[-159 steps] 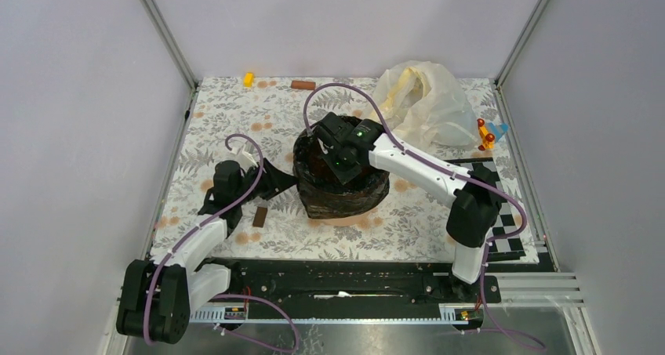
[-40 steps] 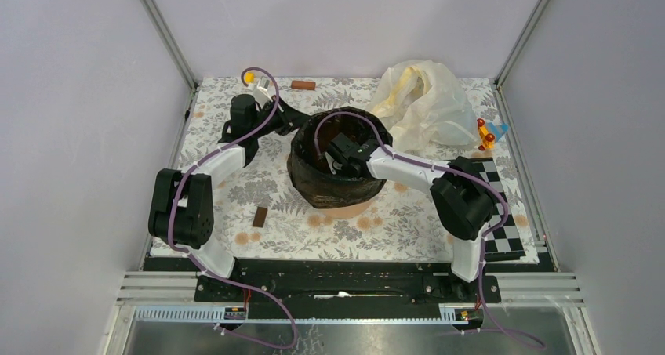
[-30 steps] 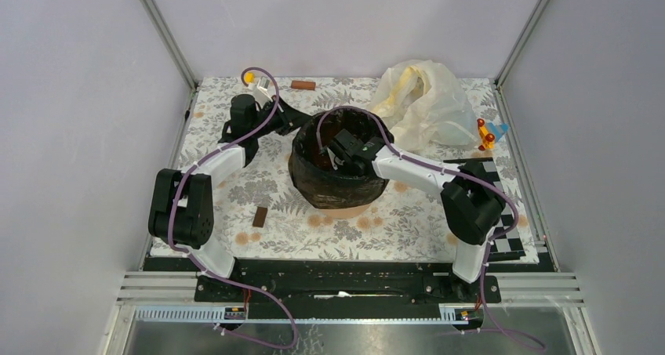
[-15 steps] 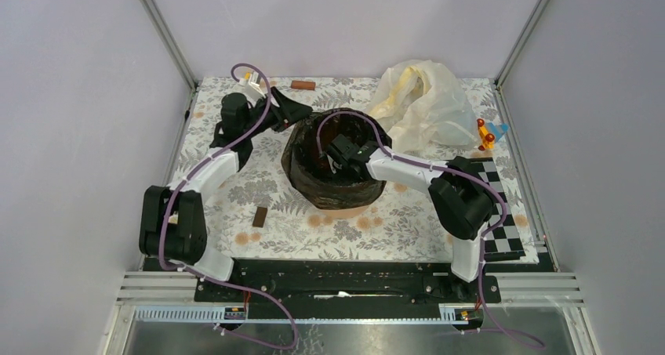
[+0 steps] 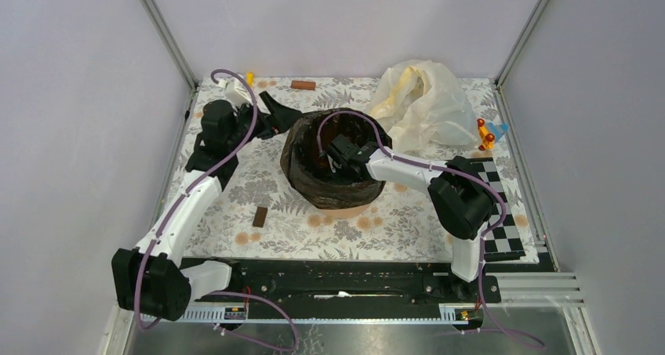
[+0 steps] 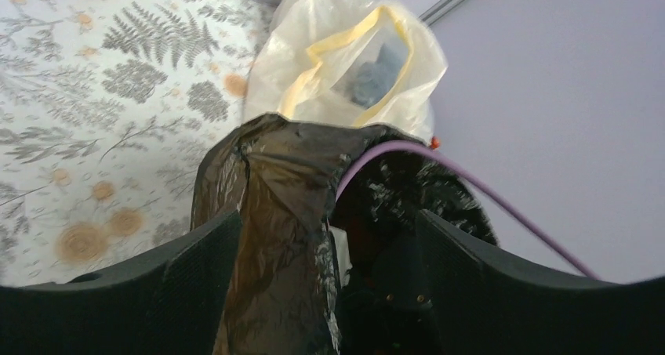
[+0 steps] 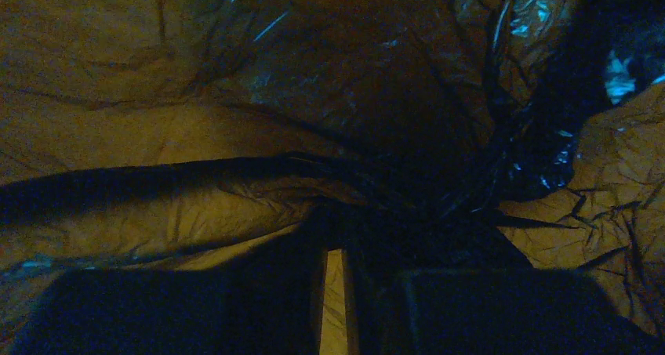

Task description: Put the trash bags into the trash bin

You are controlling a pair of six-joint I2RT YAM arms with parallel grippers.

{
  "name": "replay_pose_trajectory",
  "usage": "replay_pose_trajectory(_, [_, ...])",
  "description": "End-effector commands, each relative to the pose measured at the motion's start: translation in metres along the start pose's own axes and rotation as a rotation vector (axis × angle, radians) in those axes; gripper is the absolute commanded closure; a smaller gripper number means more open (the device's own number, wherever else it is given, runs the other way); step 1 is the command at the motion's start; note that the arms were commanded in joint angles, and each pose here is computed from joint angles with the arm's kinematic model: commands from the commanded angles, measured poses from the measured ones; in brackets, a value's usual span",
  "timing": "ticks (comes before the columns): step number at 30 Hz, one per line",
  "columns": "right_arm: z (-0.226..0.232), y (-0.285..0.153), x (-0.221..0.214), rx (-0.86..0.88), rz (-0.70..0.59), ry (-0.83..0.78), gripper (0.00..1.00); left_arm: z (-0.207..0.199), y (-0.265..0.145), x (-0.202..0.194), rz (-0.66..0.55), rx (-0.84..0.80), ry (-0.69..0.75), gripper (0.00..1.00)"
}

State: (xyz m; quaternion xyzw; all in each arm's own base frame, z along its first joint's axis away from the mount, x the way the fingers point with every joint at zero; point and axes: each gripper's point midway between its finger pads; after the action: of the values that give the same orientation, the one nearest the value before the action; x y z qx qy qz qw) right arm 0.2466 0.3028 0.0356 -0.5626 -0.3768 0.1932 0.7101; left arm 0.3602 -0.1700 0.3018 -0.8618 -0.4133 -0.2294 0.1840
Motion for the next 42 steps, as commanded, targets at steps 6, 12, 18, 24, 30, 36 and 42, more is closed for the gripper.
replay_pose_trajectory(6, [0.003,-0.007,0.008,-0.009,-0.033,0.009,0.82,0.005,-0.003,-0.017,0.037,0.303,0.462,0.39])
replay_pose_trajectory(12, [0.002,-0.013,0.012,-0.019,-0.052,0.019,0.82,0.021,0.001,-0.024,0.054,0.41,0.496,0.51])
replay_pose_trajectory(18, [0.002,-0.022,0.021,-0.024,-0.092,0.036,0.81,0.029,0.006,-0.033,0.099,0.426,0.519,0.57])
replay_pose_trajectory(24, [0.001,-0.035,0.032,-0.038,-0.151,0.065,0.78,0.026,0.007,-0.034,0.092,0.427,0.522,0.92])
replay_pose_trajectory(30, [-0.001,-0.041,0.044,-0.063,-0.201,0.141,0.76,0.017,0.009,-0.039,0.097,0.388,0.53,1.0])
replay_pose_trajectory(36, [0.001,-0.054,0.058,-0.052,-0.284,0.168,0.69,0.008,0.009,-0.044,0.09,0.386,0.571,1.0])
replay_pose_trajectory(42, [-0.006,-0.052,0.062,-0.096,-0.296,0.215,0.62,0.001,0.012,-0.052,0.093,0.385,0.6,1.0])
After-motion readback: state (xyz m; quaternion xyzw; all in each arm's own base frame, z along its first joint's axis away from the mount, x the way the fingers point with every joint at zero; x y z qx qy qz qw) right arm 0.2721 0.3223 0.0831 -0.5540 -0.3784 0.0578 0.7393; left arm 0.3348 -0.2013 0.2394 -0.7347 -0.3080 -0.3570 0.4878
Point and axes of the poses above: each gripper's point midway between its finger pads, its own y axis out along the fingers, its own z axis along the line the jaws close on, x = y × z, and after that the axes turned 12 degrees about -y, right-handed
